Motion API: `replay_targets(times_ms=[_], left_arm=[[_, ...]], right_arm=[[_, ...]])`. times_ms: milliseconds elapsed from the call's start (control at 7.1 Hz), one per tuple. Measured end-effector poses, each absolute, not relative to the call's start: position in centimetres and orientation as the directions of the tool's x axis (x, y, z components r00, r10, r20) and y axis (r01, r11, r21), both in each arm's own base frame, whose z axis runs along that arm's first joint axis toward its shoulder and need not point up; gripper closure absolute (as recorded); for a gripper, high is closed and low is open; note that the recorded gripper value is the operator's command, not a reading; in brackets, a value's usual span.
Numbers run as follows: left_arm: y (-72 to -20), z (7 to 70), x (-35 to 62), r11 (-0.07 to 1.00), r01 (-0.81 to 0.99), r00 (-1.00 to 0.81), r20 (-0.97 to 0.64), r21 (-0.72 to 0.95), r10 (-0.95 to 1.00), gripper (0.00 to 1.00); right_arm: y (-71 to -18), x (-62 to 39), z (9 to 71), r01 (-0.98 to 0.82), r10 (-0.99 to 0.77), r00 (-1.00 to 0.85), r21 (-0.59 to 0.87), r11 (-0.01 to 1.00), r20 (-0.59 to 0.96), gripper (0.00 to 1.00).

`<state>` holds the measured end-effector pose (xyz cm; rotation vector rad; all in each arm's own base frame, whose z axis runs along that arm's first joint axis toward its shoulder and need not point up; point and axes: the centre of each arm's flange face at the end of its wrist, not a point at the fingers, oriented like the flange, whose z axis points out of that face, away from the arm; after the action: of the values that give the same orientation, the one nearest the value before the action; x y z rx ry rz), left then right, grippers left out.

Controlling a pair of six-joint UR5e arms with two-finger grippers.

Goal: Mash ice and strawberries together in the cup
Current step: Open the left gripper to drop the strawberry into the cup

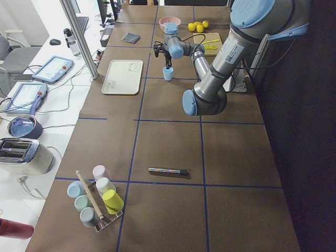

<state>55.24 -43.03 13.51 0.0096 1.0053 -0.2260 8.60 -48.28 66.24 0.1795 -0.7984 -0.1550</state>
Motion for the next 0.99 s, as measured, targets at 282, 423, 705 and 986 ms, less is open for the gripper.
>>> replay_targets(times_ms=[282, 423, 705, 986], left_arm=[[-42.99, 13.43, 55.18, 0.977, 0.192, 0.513, -0.839, -0.095, -0.183, 0.33], [-42.97, 13.37, 55.17, 0.977, 0.191, 0.510, -0.841, -0.094, -0.181, 0.00], [-42.91, 13.23, 55.19, 0.979, 0.187, 0.486, -0.858, -0.081, -0.164, 0.00], [-42.88, 13.29, 55.21, 0.980, 0.186, 0.478, -0.864, -0.078, -0.159, 0.00]], right_arm=[[-48.27, 8.60, 66.23, 0.070, -0.205, 0.687, 0.218, 0.973, 0.697, 0.01], [-48.28, 8.59, 66.23, 0.070, -0.205, 0.687, 0.218, 0.973, 0.697, 0.01], [-48.28, 8.60, 66.23, 0.070, -0.205, 0.687, 0.218, 0.973, 0.697, 0.01], [-48.30, 8.60, 66.19, 0.070, -0.206, 0.687, 0.219, 0.973, 0.697, 0.01]])
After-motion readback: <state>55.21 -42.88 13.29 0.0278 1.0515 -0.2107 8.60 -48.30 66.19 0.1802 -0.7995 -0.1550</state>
